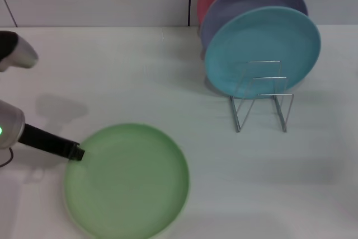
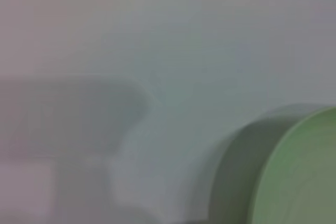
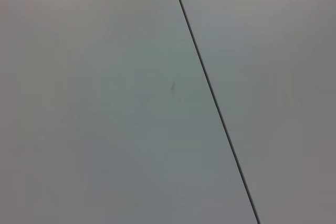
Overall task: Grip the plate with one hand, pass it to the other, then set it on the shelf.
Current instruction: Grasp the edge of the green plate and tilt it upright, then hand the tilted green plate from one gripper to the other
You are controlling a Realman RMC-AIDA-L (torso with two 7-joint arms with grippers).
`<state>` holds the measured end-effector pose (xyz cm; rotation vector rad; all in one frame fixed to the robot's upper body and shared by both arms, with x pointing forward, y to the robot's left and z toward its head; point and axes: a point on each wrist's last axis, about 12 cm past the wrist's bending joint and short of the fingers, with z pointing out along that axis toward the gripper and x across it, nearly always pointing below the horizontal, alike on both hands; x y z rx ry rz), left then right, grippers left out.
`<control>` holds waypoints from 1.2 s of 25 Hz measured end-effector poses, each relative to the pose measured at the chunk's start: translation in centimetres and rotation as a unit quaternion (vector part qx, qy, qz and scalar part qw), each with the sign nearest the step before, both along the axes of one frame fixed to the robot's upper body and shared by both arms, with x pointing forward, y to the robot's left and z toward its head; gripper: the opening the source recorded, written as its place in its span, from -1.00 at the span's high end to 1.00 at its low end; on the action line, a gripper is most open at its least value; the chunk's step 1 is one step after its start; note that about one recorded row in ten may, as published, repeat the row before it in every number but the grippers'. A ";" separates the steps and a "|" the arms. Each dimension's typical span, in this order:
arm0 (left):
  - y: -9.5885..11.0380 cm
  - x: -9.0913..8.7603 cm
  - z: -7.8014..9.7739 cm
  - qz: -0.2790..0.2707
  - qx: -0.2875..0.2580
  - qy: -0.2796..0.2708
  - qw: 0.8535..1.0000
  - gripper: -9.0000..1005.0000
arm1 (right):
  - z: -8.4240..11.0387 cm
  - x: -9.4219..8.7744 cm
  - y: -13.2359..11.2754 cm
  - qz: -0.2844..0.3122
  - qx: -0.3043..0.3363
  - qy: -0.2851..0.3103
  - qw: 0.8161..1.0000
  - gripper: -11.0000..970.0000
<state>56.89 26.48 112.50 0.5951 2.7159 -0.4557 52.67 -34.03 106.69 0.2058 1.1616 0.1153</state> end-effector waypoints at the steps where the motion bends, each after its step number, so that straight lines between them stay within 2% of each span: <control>1: 0.3 0.0 0.1 0.004 -0.014 -0.007 1.000 0.90 | 0.0 0.0 0.0 0.000 0.000 0.000 1.000 -0.35; 15: 1.5 0.2 -0.2 0.041 -0.053 -0.080 0.995 0.92 | 0.0 0.0 0.0 0.000 0.000 -0.001 1.000 -0.35; 17: 1.9 0.5 -0.4 0.054 -0.053 -0.106 0.991 0.92 | 0.0 0.1 0.0 0.001 0.000 -0.001 1.000 -0.35; 30: 1.4 0.9 -0.3 0.063 -0.108 -0.190 0.974 0.91 | 0.0 0.2 0.1 0.002 0.001 0.001 1.000 -0.35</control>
